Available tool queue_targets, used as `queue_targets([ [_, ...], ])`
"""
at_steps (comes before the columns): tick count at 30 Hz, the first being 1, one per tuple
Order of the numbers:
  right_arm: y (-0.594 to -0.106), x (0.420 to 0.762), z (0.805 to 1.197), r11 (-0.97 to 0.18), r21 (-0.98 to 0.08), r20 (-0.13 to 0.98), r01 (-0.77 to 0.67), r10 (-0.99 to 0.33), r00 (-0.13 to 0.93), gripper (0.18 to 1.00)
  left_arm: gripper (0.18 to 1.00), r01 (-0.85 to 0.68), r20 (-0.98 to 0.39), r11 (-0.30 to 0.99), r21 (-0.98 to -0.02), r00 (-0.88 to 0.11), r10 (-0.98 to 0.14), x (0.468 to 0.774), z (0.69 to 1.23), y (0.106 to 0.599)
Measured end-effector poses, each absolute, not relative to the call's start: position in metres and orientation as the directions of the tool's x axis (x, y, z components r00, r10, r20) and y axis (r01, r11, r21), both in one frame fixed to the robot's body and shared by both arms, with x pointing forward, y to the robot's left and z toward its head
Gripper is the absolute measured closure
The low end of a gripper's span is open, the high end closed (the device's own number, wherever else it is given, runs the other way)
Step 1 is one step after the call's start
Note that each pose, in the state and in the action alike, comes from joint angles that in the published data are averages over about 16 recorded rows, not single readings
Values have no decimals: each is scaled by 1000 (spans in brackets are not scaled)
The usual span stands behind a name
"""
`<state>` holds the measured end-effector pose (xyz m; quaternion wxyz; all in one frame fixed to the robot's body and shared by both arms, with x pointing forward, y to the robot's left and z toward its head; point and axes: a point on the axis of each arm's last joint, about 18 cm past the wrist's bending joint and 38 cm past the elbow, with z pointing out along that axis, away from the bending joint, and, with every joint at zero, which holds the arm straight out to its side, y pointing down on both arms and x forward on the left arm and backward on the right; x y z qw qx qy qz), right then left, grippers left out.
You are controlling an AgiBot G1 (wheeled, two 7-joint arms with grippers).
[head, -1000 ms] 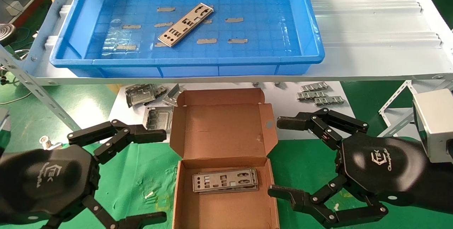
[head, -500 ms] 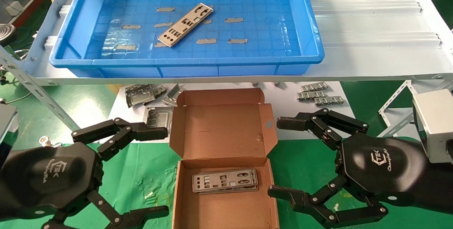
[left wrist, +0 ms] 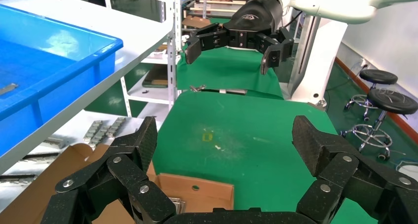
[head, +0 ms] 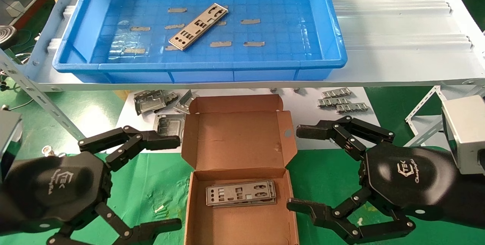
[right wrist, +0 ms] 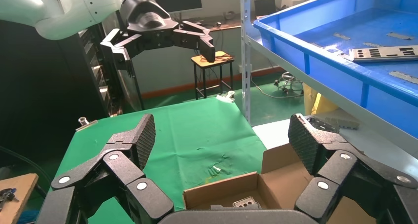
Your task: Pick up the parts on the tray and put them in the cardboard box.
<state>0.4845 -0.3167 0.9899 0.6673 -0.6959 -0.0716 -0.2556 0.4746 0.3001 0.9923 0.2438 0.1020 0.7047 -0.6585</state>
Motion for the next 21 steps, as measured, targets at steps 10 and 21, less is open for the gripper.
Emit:
queue_targets([
  [10,-317,485,990,-99,-892,451,441,-242,859,178,184,464,-478,112,-879,-860,-178,475,992,300],
  [21,-317,485,990,-99,-892,451,441,-241,859,178,184,464,-478,112,-878,-860,-178,475,992,300],
])
